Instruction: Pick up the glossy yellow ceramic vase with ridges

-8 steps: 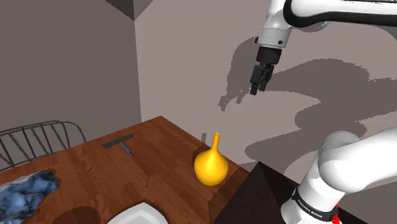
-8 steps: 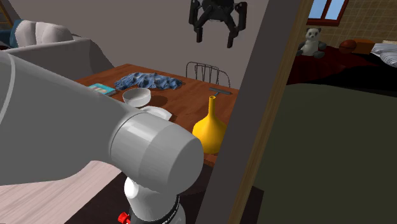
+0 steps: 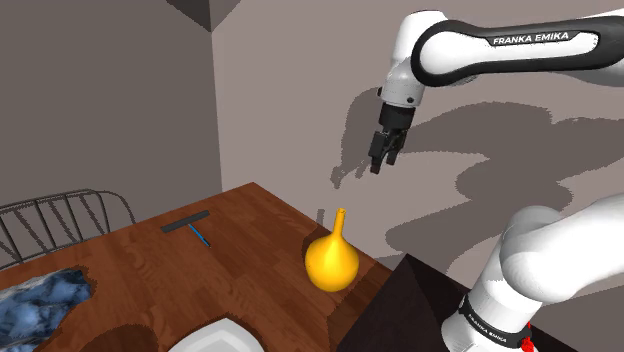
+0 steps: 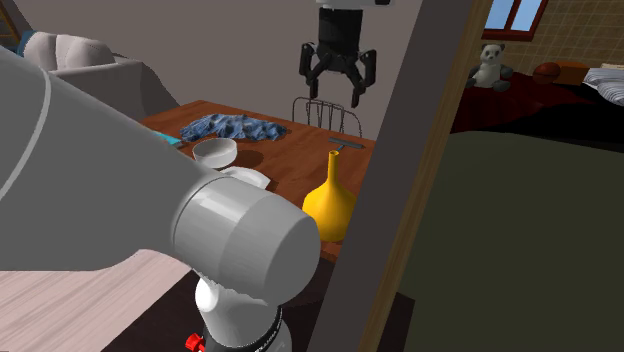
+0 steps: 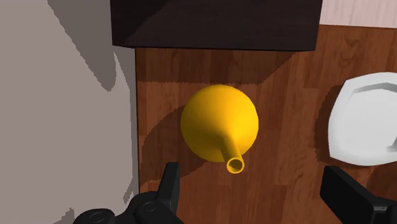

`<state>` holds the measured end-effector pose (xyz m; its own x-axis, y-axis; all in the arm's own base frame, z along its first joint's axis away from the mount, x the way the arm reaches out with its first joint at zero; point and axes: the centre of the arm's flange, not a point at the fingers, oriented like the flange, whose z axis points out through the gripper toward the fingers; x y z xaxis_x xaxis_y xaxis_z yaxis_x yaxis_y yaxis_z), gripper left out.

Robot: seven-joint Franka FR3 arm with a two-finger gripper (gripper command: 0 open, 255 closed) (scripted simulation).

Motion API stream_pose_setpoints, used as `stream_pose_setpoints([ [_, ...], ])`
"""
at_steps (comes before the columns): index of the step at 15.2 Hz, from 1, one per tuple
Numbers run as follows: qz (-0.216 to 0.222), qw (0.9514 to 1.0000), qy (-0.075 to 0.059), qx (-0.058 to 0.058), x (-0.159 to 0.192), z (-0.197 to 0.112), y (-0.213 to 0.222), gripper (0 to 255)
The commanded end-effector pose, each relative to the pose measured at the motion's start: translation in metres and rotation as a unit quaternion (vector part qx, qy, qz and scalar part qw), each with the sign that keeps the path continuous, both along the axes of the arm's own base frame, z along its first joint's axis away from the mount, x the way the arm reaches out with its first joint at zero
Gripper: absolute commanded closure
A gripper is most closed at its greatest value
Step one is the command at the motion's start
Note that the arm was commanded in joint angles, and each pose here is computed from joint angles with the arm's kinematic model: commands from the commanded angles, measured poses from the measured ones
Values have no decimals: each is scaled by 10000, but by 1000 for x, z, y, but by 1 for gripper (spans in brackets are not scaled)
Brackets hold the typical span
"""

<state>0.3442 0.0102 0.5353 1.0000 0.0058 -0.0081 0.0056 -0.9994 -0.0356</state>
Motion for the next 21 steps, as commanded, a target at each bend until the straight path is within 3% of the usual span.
stream_pose_setpoints([
  [1,-23,10000,-16,-33,12,-23,5,0],
  [12,-132,9997,-36,-216,74,-151,34,0],
  [21,-132,9997,-36,-216,74,-191,34,0],
])
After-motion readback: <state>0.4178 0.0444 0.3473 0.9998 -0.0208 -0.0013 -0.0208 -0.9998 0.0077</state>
